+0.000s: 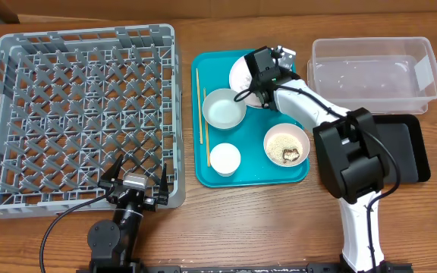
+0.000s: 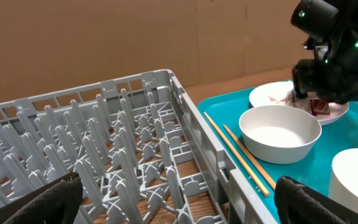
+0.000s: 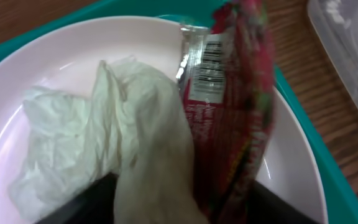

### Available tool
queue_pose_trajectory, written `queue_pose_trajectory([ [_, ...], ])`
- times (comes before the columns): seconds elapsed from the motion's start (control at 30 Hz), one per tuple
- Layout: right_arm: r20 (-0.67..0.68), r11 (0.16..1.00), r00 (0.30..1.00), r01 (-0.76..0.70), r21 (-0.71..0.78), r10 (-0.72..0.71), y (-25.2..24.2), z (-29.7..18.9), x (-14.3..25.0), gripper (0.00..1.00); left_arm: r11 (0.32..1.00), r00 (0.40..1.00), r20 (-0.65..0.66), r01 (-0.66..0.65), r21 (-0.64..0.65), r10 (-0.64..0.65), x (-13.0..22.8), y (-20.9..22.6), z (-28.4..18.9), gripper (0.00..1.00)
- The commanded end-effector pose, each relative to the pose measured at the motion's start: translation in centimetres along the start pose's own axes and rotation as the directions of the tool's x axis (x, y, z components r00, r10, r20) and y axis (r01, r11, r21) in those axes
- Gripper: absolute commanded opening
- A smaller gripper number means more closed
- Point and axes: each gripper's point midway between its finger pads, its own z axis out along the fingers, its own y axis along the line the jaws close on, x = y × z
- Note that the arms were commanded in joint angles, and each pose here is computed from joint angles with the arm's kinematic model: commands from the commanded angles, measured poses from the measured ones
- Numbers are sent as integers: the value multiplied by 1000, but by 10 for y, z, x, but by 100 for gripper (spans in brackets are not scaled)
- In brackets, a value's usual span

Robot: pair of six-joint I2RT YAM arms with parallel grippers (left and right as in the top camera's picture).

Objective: Sort waste into correct bins and load items into the dishwasher
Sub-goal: 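Grasp the tissue and wrapper, carry them into the clear bin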

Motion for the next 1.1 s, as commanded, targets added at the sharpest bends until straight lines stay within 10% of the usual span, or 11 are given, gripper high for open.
queue_pose_trajectory([
  [0.0, 25, 1000, 1000, -11, 3, 11, 3, 0, -7, 52, 1000, 1000, 5, -19, 1, 19, 0, 0, 0, 100],
  [0.23, 7, 1000, 1000, -6, -10, 6, 5, 1, -4, 4, 1000, 1000, 4, -19, 1, 19, 0, 0, 0, 100],
  [0.73, 177, 970, 979, -53, -238, 97, -12, -232, -137, 4, 1000, 1000, 4, -19, 1, 19, 0, 0, 0, 100],
  [1.07, 178, 968, 953, -252, 18, 245, -137, -195, -166, 4, 1000, 1000, 5, -19, 1, 19, 0, 0, 0, 100],
])
